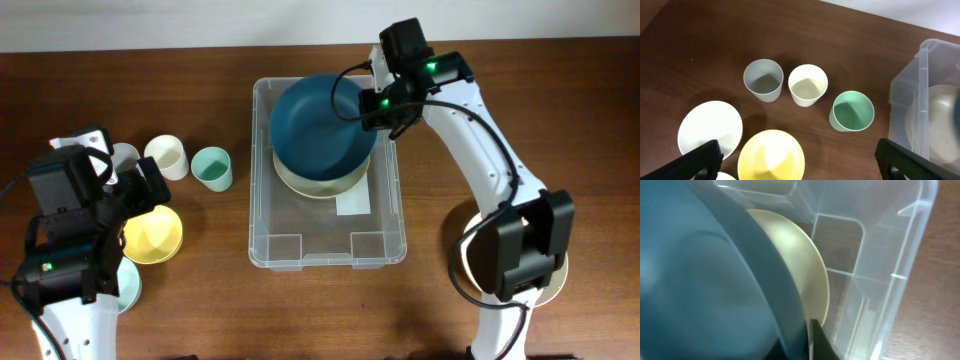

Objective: Pack container
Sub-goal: 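Carry the blue plate into the container onto the cream bowl, then move the right gripper to the white bowl and grasp its rim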

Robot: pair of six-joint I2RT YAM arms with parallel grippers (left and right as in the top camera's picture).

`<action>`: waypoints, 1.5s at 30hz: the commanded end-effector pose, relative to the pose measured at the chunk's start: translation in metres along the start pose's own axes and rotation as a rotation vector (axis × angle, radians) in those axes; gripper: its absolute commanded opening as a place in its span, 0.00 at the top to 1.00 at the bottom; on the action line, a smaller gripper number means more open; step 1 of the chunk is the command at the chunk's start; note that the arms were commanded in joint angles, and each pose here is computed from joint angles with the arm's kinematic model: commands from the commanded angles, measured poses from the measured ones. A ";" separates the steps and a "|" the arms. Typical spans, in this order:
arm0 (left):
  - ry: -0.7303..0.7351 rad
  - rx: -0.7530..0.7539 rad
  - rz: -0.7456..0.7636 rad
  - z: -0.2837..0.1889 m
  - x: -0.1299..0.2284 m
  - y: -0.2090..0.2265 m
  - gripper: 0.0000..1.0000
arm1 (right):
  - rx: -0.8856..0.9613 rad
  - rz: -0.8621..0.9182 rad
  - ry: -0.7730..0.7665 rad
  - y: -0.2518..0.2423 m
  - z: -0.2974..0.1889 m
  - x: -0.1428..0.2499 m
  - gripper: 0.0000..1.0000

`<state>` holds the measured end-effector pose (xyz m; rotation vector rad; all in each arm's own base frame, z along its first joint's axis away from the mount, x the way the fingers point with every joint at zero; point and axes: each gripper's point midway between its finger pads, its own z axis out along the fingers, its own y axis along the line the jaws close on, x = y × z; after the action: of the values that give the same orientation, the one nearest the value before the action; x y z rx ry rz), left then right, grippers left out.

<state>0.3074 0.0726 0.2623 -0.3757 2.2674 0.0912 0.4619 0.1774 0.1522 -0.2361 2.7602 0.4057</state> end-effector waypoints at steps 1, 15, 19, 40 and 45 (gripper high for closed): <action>-0.021 0.002 -0.013 -0.004 -0.007 0.001 0.00 | -0.003 -0.023 -0.020 0.006 0.001 -0.005 0.75; -0.021 0.002 -0.013 -0.004 -0.007 0.001 0.00 | 0.293 0.473 -0.343 -0.117 -0.196 -0.017 0.61; -0.020 0.002 -0.013 -0.004 -0.007 0.001 0.00 | 0.389 0.770 -0.410 -0.188 -0.283 0.049 0.60; -0.022 0.002 -0.014 -0.004 -0.007 0.001 0.00 | 0.406 1.159 -0.321 -0.191 -0.294 0.255 0.32; -0.023 0.002 -0.013 -0.004 -0.007 0.001 0.00 | 0.351 1.376 -0.208 -0.205 -0.221 0.314 0.24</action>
<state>0.3083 0.0728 0.2640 -0.3747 2.2610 0.0915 0.1585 -0.1265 0.2387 1.5239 2.2607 0.0928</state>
